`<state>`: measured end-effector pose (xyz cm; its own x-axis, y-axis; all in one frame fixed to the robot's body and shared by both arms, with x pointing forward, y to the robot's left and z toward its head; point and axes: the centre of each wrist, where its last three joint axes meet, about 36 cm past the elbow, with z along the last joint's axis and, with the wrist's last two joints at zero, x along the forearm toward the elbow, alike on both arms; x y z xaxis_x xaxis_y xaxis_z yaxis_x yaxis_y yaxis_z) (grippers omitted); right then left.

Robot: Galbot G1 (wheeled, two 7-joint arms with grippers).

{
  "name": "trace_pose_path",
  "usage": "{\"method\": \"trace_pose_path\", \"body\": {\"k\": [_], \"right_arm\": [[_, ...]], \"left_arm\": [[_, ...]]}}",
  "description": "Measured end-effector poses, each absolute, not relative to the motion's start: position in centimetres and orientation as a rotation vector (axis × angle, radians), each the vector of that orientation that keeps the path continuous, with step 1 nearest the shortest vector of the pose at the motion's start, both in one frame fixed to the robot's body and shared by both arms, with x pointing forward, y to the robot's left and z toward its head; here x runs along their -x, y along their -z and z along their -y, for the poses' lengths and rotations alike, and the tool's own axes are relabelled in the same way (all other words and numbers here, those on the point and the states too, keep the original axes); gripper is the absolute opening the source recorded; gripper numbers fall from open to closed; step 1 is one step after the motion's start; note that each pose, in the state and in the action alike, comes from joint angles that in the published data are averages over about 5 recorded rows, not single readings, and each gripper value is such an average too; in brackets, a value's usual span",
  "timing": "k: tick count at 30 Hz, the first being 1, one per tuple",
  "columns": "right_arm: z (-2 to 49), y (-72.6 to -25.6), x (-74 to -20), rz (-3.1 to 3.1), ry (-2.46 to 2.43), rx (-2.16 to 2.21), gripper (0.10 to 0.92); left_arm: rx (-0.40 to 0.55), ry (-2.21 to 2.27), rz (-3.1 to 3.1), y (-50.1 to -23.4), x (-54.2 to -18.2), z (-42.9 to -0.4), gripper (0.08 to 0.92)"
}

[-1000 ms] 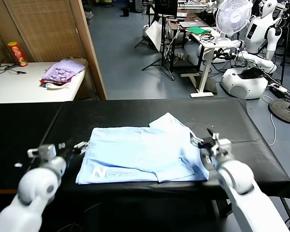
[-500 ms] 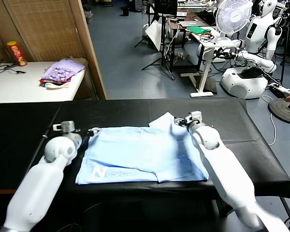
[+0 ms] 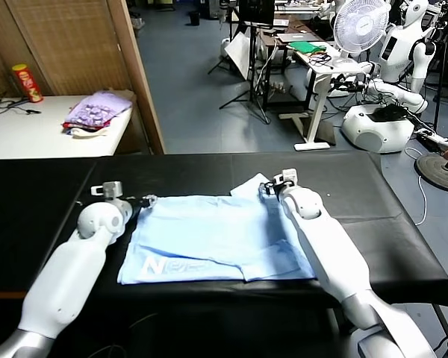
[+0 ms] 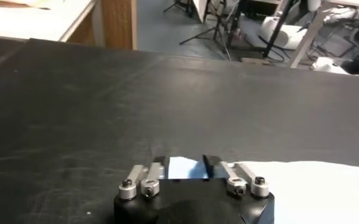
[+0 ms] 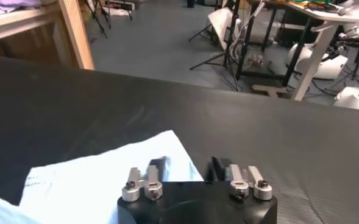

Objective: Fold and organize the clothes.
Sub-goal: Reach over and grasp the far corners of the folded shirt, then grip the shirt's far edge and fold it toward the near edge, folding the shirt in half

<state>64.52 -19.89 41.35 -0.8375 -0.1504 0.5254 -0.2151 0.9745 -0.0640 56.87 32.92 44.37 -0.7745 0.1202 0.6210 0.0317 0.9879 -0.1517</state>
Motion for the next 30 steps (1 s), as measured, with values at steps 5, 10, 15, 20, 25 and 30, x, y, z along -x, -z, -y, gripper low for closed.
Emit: {"method": "trace_pose_path", "body": {"k": [5, 10, 15, 20, 25, 30], "right_arm": [[20.5, -41.1, -64.0, 2.648, -0.108, -0.265, 0.122], [21.7, -42.0, -62.6, 2.710, -0.011, -0.316, 0.122], [23.2, -43.7, -59.6, 2.759, 0.047, -0.354, 0.122], [24.6, -45.2, -55.8, 2.766, 0.074, -0.370, 0.122], [25.8, -46.6, -52.0, 2.703, 0.111, -0.339, 0.122], [26.2, -47.4, -48.4, 2.640, 0.095, -0.331, 0.122]], "left_arm": [[0.105, -0.166, 2.486, -44.8, -56.7, -32.8, 0.133], [0.087, -0.161, 2.548, -45.3, -56.4, -33.0, 0.128], [0.083, -0.156, 2.590, -46.5, -55.2, -33.6, 0.128], [0.108, -0.124, 2.631, -47.8, -52.2, -33.6, 0.128], [0.111, -0.074, 2.655, -48.6, -48.4, -33.3, 0.128], [0.094, -0.010, 2.677, -49.3, -44.6, -32.7, 0.128]]}}
